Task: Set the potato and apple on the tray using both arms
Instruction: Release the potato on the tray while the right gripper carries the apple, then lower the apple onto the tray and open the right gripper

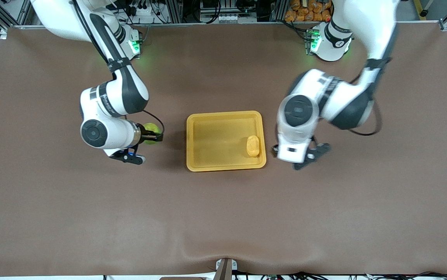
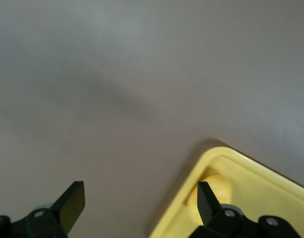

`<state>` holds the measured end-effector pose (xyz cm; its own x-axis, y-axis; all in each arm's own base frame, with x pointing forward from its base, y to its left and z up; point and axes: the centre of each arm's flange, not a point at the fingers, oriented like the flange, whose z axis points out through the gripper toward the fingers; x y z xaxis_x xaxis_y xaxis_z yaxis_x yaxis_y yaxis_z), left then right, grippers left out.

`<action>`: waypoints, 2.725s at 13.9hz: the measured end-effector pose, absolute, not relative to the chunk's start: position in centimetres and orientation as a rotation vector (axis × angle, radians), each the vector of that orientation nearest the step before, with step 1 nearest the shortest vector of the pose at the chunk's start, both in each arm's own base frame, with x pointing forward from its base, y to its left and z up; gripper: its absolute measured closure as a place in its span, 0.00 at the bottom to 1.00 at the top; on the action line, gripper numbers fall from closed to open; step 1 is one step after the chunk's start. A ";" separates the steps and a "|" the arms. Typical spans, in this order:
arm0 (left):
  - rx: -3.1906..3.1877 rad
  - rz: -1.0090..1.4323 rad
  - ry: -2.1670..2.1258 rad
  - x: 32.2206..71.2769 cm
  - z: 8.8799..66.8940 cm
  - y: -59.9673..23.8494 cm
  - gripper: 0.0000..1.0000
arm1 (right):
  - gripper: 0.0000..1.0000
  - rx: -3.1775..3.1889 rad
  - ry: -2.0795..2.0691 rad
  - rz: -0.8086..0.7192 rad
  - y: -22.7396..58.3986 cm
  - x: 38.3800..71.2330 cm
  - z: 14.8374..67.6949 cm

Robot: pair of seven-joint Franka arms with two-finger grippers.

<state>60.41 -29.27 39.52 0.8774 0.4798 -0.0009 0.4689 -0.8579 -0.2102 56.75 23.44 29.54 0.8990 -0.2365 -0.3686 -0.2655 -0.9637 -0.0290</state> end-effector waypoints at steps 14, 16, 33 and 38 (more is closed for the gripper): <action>-3.041 0.143 -0.353 62.7 49.6 -3.9 0.00 | 0.17 -2.870 0.760 0.542 38.9 53.6 22.4; -3.047 0.137 -0.316 61.9 50.5 -1.8 0.00 | 0.17 -2.859 0.774 0.548 39.7 53.2 21.8; -3.055 0.161 0.047 55.1 59.6 -3.0 0.00 | 0.00 -2.838 0.801 0.538 38.9 56.6 23.5; -3.088 0.170 0.055 53.7 59.8 -3.5 0.00 | 0.00 -2.830 0.812 0.604 36.2 59.8 28.1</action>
